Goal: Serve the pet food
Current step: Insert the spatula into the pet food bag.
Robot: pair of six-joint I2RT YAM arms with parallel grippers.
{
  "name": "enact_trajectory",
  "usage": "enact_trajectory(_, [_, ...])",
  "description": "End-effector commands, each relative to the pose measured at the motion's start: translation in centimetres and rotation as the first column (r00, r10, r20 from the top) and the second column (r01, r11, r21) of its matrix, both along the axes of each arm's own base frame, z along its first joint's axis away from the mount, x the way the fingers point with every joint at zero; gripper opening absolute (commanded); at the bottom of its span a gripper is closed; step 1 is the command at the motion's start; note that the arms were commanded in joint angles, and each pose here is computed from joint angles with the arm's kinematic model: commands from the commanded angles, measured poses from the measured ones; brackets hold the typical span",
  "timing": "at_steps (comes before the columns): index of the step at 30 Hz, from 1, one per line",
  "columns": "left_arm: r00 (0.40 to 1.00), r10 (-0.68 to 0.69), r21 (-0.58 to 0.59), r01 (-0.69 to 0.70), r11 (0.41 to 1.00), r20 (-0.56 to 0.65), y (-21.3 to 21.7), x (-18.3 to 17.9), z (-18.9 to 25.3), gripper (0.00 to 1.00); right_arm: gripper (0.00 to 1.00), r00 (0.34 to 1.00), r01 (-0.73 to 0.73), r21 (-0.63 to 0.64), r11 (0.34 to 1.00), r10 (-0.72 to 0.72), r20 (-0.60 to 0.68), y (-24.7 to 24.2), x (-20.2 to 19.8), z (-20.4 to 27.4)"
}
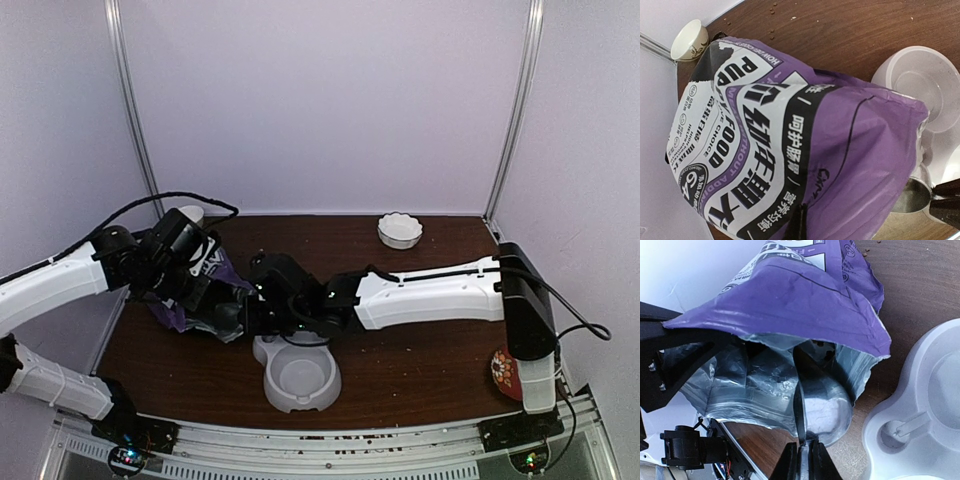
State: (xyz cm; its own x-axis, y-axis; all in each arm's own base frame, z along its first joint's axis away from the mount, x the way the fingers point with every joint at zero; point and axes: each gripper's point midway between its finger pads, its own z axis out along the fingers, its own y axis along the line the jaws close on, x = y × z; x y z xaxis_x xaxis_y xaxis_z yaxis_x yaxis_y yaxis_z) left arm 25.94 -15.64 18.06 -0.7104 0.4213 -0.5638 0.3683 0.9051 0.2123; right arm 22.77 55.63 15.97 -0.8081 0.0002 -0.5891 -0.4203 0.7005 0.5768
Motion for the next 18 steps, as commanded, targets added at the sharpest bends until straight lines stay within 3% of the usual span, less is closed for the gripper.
enact_trajectory(1, [0.997,0.017,-0.172,-0.003,0.985,0.076,-1.8,0.6,2.5,0.0,0.0,0.998,0.056,-0.091,0.994,-0.058,-0.015,-1.6,0.4,-1.6])
enact_trajectory(12, [0.999,-0.01,-0.191,0.019,0.981,0.048,-3.2,1.0,2.8,0.0,0.0,0.989,0.06,-0.032,0.998,-0.055,0.134,0.3,2.2,2.6])
enact_trajectory(18, [0.997,0.012,-0.212,0.004,0.977,0.072,-2.9,1.0,3.1,0.0,0.0,0.976,0.092,-0.056,0.994,-0.079,0.203,1.5,3.8,2.6])
